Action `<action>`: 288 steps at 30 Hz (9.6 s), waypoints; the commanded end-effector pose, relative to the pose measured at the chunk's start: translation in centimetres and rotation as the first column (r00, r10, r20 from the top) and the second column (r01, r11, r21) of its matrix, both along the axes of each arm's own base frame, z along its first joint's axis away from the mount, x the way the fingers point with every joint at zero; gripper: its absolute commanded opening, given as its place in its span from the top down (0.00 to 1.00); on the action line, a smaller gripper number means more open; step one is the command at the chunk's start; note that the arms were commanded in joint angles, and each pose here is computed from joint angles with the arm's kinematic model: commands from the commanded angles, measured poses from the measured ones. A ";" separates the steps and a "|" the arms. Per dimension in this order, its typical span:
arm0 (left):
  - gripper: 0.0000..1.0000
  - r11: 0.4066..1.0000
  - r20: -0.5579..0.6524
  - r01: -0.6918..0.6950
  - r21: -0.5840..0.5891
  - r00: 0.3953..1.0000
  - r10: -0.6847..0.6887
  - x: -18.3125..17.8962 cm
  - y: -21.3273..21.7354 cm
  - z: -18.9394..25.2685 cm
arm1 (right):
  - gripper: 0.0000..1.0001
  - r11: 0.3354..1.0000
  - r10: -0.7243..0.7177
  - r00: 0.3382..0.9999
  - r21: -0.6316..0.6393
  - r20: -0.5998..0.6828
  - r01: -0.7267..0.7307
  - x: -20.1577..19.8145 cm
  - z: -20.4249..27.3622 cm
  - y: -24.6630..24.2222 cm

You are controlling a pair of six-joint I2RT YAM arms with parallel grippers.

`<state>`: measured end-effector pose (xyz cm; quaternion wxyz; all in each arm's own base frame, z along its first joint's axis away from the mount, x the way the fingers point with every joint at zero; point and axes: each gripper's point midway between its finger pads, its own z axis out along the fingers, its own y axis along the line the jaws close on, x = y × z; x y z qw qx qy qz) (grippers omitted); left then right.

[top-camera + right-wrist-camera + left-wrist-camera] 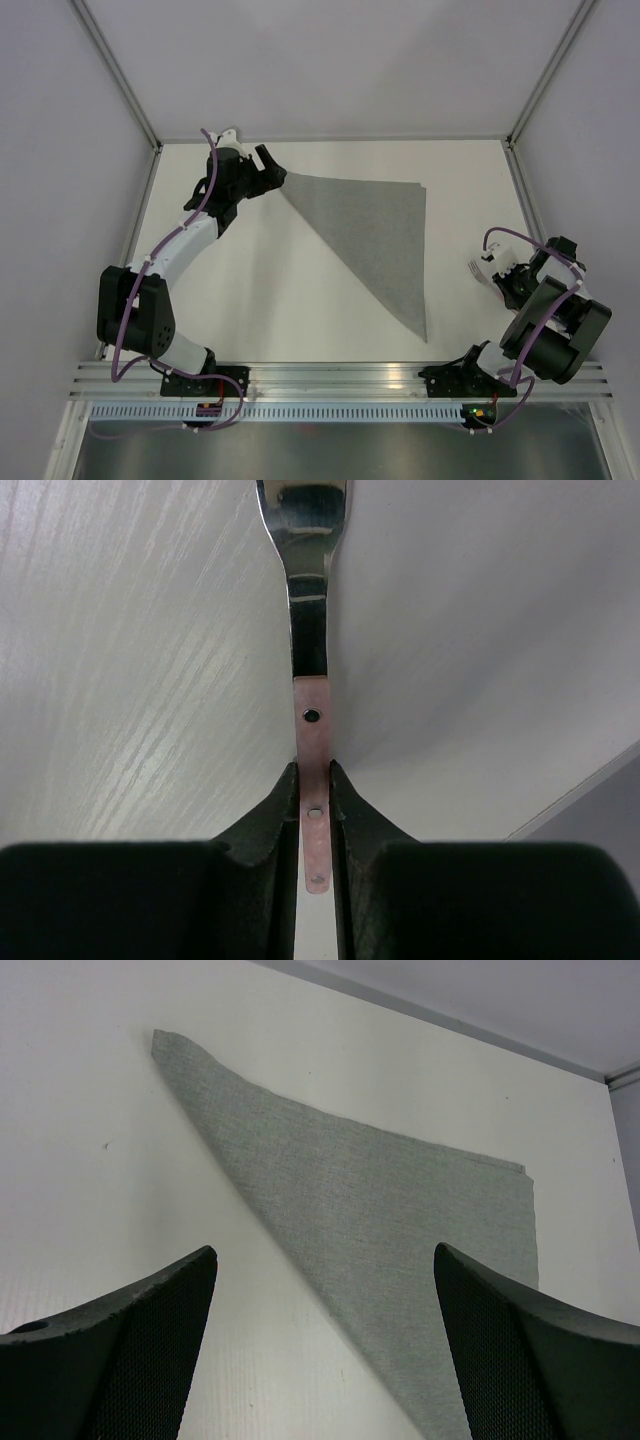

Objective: Fold the napkin, place the utensils inside, and roll it up
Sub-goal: Pick up the fork at the center of the board, then place the fork on the napkin.

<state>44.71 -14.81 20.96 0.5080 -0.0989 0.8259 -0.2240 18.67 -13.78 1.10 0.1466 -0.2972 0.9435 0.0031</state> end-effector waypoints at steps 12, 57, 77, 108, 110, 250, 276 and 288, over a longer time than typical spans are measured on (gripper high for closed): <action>0.07 1.000 0.080 0.003 0.019 0.997 -0.005 0.2 0.4 3.1 | 0.94 0.998 -0.014 1.000 0.067 0.028 0.012 0.7 -1.1 0.9; 0.07 1.000 0.079 0.008 0.027 0.997 -0.010 -1.0 0.9 4.1 | 0.99 0.978 -0.131 0.985 0.175 0.115 0.110 5.3 4.3 1.2; 0.07 1.000 0.086 0.026 -0.002 0.996 -0.026 -1.3 0.4 4.8 | 1.00 0.972 -0.147 0.977 0.207 0.157 0.113 8.7 6.7 4.3; 0.07 1.000 0.093 0.026 -0.006 0.995 -0.025 -1.4 0.5 5.1 | 1.00 0.964 -0.159 0.965 0.246 0.211 0.105 12.2 9.2 8.3; 0.07 1.000 0.094 0.024 -0.006 0.995 -0.024 -1.4 0.5 5.1 | 0.99 0.963 -0.157 0.964 0.248 0.213 0.102 12.3 9.3 8.6; 0.06 1.000 0.047 -0.004 0.009 0.999 0.003 -3.6 1.6 3.9 | 1.00 0.950 0.032 0.999 0.310 0.007 -0.033 16.7 3.3 42.5; 0.06 1.000 0.045 0.000 0.006 0.999 -0.001 -3.4 1.4 3.7 | 0.99 0.954 0.022 1.000 0.299 0.010 -0.024 16.7 2.5 42.1; 0.06 1.000 0.045 0.001 0.008 0.999 -0.001 -3.3 1.4 3.7 | 1.00 0.954 0.013 1.000 0.298 0.014 -0.017 16.8 2.0 42.0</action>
